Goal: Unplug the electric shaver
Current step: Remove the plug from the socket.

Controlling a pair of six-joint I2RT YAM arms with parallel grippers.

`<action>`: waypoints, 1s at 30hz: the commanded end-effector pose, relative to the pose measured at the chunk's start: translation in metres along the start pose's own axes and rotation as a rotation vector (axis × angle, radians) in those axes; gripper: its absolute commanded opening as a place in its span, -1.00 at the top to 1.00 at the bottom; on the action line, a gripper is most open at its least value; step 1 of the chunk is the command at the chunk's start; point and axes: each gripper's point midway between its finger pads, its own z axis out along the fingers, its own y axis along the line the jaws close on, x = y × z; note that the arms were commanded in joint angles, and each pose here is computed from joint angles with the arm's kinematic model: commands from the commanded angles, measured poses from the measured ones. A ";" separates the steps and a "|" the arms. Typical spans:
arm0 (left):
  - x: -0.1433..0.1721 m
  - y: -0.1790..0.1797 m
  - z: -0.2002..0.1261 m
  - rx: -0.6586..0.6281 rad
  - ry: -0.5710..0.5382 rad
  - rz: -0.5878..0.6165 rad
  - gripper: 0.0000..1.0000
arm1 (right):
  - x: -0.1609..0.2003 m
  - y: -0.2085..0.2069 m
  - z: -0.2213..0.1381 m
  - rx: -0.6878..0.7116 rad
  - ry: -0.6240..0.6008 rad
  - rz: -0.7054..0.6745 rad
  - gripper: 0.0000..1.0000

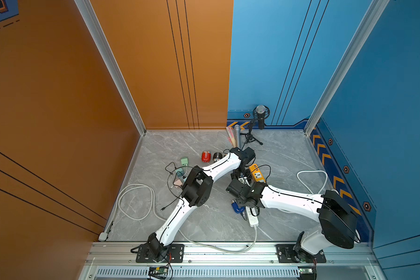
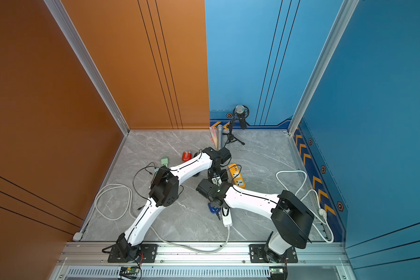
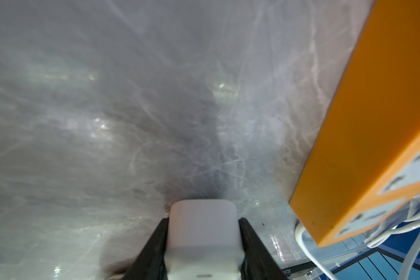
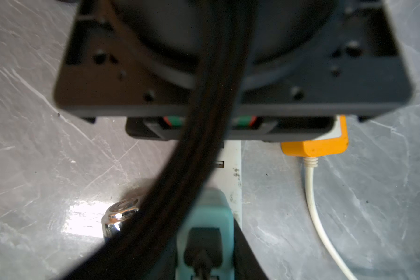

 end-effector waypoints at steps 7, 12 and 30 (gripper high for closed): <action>-0.001 0.014 0.028 -0.096 -0.014 0.024 0.33 | -0.027 0.022 -0.016 -0.243 -0.053 0.129 0.77; -0.002 0.011 0.027 -0.089 -0.018 0.026 0.33 | -0.028 0.015 -0.014 -0.070 -0.044 -0.008 0.78; -0.002 0.009 0.028 -0.093 -0.030 0.013 0.35 | -0.029 0.012 -0.016 -0.243 -0.002 0.123 0.79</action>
